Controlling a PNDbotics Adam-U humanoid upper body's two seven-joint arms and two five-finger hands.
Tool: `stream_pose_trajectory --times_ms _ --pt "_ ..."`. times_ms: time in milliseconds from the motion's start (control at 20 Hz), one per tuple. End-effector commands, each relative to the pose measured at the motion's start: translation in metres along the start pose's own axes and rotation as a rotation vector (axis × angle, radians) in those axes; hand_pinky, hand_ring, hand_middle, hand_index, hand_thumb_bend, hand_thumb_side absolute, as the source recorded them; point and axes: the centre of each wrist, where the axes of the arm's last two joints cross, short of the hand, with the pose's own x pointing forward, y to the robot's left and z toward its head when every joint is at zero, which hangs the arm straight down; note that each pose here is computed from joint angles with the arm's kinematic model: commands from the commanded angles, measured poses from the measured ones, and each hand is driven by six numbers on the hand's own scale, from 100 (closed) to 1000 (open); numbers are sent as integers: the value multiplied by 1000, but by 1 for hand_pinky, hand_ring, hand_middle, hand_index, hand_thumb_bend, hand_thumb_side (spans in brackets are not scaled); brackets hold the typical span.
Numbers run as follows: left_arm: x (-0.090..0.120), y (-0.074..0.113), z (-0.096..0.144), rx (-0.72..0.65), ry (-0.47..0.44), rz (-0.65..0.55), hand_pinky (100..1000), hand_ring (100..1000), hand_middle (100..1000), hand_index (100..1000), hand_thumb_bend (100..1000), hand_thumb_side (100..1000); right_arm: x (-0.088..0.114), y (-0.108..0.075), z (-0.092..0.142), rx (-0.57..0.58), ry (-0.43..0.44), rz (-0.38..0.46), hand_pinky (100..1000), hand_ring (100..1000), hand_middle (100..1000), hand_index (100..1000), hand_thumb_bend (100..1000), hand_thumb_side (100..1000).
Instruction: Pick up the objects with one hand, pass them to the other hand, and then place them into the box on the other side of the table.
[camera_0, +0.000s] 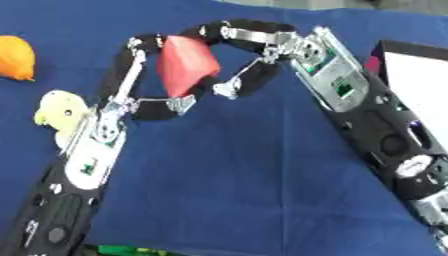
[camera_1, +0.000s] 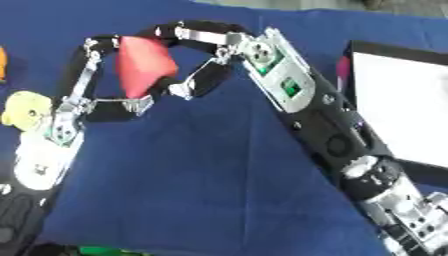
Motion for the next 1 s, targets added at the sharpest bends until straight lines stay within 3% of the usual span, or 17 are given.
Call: stream_pose_trajectory --times_ms 50,200,350,400,500,650,800,1000 --pt "4 3 -7 -10 1 -14 798 606 533 689 100 166 9 -12 3 -36 -11 -1 958 1000 770 836 135 100" --pt "4 2 -6 -26 19 -26 816 642 575 734 100 134 10 -13 4 -43 -13 -12 952 1000 756 825 238 100" --pt "2 3 -5 -56 36 -49 864 728 666 844 100 125 10 -14 6 -44 -12 -16 947 1000 748 815 315 100" --pt "1 3 -5 -68 44 -60 877 747 687 862 100 155 10 -15 6 -46 -10 -17 946 1000 747 813 328 100" --pt "0 4 -4 -82 60 -84 897 780 720 901 244 315 10 -15 7 -49 -9 -19 944 1000 744 809 358 100" --pt "-1 4 -4 -77 88 -106 900 784 720 909 346 424 9 -16 8 -58 -5 -24 942 1000 739 803 382 100" --pt "-1 4 -4 -65 111 -113 898 781 716 913 366 462 8 -16 9 -69 1 -28 940 1000 737 801 385 100" --pt "0 2 -4 -48 118 -83 883 749 656 894 281 490 6 -15 9 -75 9 -32 937 1000 739 804 388 100"
